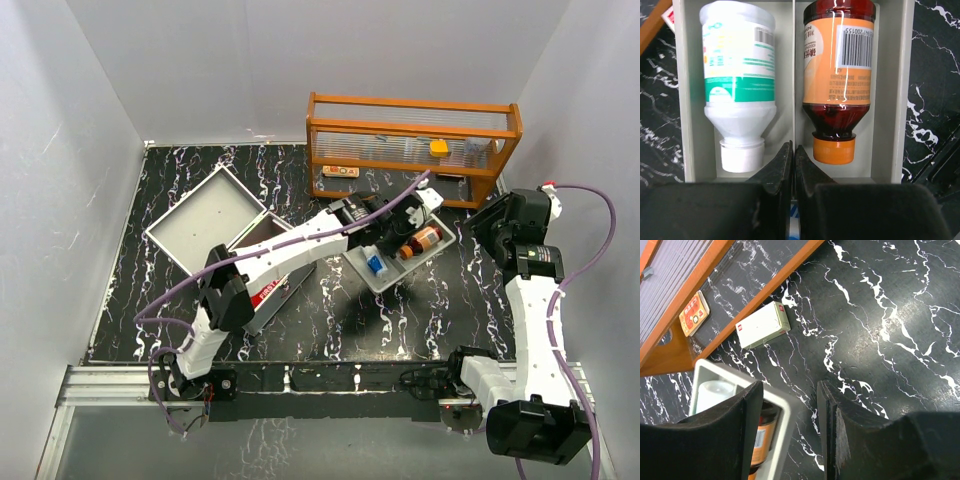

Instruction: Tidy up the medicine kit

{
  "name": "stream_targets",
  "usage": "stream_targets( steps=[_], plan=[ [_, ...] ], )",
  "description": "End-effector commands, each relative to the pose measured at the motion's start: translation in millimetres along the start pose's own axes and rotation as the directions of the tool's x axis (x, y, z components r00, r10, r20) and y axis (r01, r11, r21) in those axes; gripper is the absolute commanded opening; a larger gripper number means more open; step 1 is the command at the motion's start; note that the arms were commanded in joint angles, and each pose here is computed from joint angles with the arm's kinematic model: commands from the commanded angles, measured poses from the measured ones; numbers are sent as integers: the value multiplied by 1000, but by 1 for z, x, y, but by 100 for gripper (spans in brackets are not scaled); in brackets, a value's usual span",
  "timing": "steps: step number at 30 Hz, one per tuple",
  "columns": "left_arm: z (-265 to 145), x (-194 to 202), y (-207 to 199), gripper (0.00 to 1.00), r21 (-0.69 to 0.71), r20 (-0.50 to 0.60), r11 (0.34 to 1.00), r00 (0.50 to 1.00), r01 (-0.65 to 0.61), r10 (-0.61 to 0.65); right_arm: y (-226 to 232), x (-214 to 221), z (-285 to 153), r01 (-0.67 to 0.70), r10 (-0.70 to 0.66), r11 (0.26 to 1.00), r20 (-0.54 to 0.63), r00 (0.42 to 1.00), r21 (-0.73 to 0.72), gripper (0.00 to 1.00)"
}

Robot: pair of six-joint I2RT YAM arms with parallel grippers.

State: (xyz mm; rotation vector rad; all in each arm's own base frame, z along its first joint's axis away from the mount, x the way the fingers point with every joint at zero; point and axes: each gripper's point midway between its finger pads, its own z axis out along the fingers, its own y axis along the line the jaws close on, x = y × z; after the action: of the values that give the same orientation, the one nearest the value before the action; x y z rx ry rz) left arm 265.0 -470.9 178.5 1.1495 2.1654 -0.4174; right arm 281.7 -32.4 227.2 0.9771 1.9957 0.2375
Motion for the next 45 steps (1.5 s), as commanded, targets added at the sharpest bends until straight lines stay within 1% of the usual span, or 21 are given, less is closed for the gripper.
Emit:
stream_targets(
  steps=[1, 3, 9, 13, 17, 22, 25, 28, 30, 36, 41, 45],
  plan=[
    [-87, -48, 18, 0, -62, 168, 998, 986, 19, -9, 18, -17, -8, 8, -6, 998, 37, 999, -61, 45],
    [-93, -45, 24, 0, -68, 163, 997, 986, 21, -10, 18, -14, -7, 6, -4, 998, 25, 1000, -69, 45],
    [-113, -31, 60, 0, -128, 144, 990, 988, 66, -47, 15, -6, -2, 1, 0, 998, 5, 1000, -69, 45],
    [-128, -13, 86, 0, -151, 143, 981, 985, 123, -101, 11, -1, 1, -1, 1, 998, -9, 1000, -61, 45],
    [-147, 13, 115, 0, -188, 141, 964, 976, 188, -163, 9, 6, 4, -3, 1, 998, -25, 1000, -59, 45],
    [-167, 51, 136, 0, -242, 130, 942, 970, 231, -204, 6, 13, 9, -6, 4, 998, -45, 999, -58, 45],
    [-183, 76, 156, 0, -328, 132, 895, 953, 301, -272, 6, 16, 9, -4, 1, 998, -55, 999, -67, 45],
    [-188, 106, 167, 0, -369, 115, 870, 945, 327, -306, 6, 19, 10, -1, -4, 998, -62, 998, -70, 45],
    [-195, 119, 168, 0, -359, 128, 871, 942, 335, -309, 4, 22, 12, 0, -5, 998, -69, 998, -70, 45],
    [-198, 147, 175, 0, -368, 139, 885, 958, 286, -252, 4, 30, 17, -6, -2, 997, -96, 995, -82, 45],
    [-198, 156, 187, 0, -379, 143, 884, 961, 273, -236, 3, 34, 19, -8, -1, 996, -106, 994, -84, 45],
    [-197, 158, 189, 0, -373, 135, 896, 970, 240, -203, 3, 34, 19, -8, -1, 996, -108, 994, -84, 45]
  ],
)
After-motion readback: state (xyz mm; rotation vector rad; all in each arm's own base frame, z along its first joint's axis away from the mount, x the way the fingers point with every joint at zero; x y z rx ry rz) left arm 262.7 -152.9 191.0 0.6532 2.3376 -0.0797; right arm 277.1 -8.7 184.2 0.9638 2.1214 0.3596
